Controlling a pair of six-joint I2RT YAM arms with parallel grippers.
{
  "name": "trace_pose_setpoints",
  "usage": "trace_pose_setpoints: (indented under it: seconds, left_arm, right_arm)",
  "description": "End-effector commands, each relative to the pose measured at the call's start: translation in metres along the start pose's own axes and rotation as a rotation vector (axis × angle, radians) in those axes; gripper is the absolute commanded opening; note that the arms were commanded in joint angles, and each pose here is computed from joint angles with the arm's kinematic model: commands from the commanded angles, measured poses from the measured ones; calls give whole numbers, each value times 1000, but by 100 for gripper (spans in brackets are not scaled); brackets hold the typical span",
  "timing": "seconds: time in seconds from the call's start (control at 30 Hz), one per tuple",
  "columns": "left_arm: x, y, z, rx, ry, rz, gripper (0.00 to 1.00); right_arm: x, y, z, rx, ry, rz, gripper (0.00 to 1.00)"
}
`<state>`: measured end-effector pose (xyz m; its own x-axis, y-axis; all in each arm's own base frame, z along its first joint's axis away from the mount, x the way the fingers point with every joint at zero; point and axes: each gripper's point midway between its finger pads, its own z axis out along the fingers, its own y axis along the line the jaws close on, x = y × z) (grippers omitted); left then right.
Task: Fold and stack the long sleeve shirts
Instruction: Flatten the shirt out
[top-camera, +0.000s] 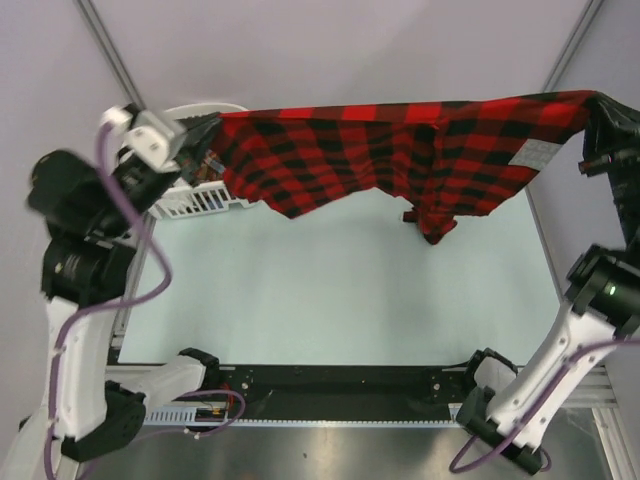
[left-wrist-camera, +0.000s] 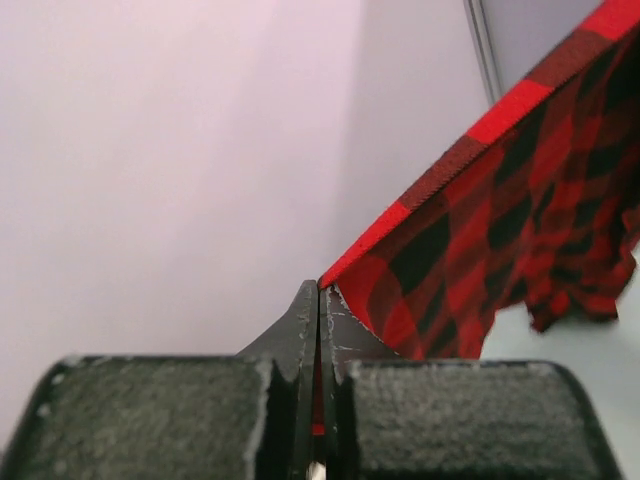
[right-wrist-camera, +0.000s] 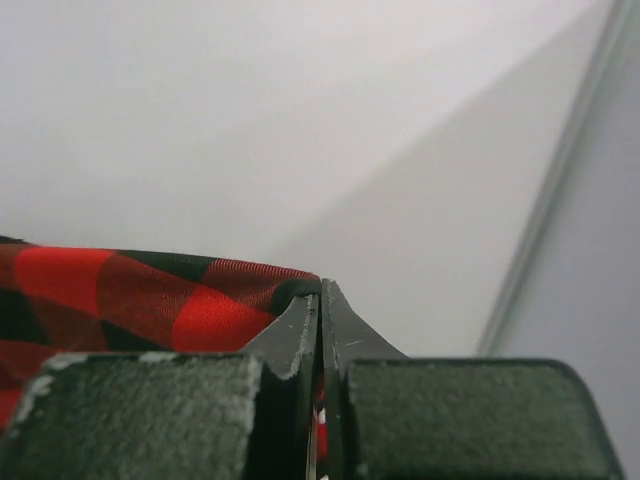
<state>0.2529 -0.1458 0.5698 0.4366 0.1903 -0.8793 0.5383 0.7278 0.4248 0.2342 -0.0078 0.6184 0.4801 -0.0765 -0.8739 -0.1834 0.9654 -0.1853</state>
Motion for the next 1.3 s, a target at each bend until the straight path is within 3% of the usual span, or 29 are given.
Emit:
trace_pose_setpoints:
  seconds: [0.0, 0.23, 0.37, 0.47, 0.57, 0.63, 0.67, 0.7, 0.73, 0.77, 0.8, 0.83, 0.87, 0.9, 0.93, 1.0, 1.03, 1.27]
  left_arm:
    - [-56, 40, -40, -231, -122, 74, 0]
    - [-127, 52, -78, -319, -301, 77, 0]
    - [-157, 65, -80, -355, -371, 81, 0]
    - [-178, 70, -87, -369, -421, 94, 0]
    - [-159, 72, -71, -360, -362, 93, 0]
    - [-114, 65, -48, -318, -255, 76, 0]
    - [-67, 56, -26, -275, -153, 51, 0]
    - [-48, 49, -22, -251, -116, 46, 0]
    - [-26, 41, -13, -218, -80, 43, 0]
    - [31, 26, 2, -170, 30, 14, 0]
    - [52, 20, 8, -155, 54, 12, 0]
    - [76, 13, 13, -139, 93, 0, 0]
    - [126, -4, 19, -92, 183, -26, 0]
    - [144, -10, 25, -72, 198, -19, 0]
    - [174, -17, 32, -54, 246, -32, 0]
    - [230, -38, 38, 8, 331, -39, 0]
    - [268, -49, 45, 50, 399, -57, 0]
    - [423, -78, 88, 192, 721, -106, 0]
  right_arm:
    - [-106, -19, -38, 358, -290, -280, 0]
    - [-196, -1, -83, 518, -538, -433, 0]
    - [-233, -10, -74, 514, -614, -429, 0]
    - [-227, -14, -53, 450, -577, -405, 0]
    - [-189, -6, -27, 316, -464, -401, 0]
    - [-128, -2, -8, 214, -308, -367, 0]
    - [-107, -1, -5, 188, -263, -363, 0]
    - [-51, -2, 0, 150, -154, -335, 0]
    - [-30, -1, -1, 136, -123, -325, 0]
    - [0, -2, -1, 121, -60, -316, 0]
    - [52, 3, -3, 67, 41, -291, 0]
    - [82, 4, -6, 53, 98, -267, 0]
    - [107, 3, -8, 45, 142, -255, 0]
    - [133, 9, -10, -1, 185, -242, 0]
    - [187, 11, -17, -27, 282, -192, 0]
    - [236, 15, -22, -71, 355, -157, 0]
    - [287, 15, -29, -82, 451, -100, 0]
    - [450, -5, -30, -55, 704, 82, 0]
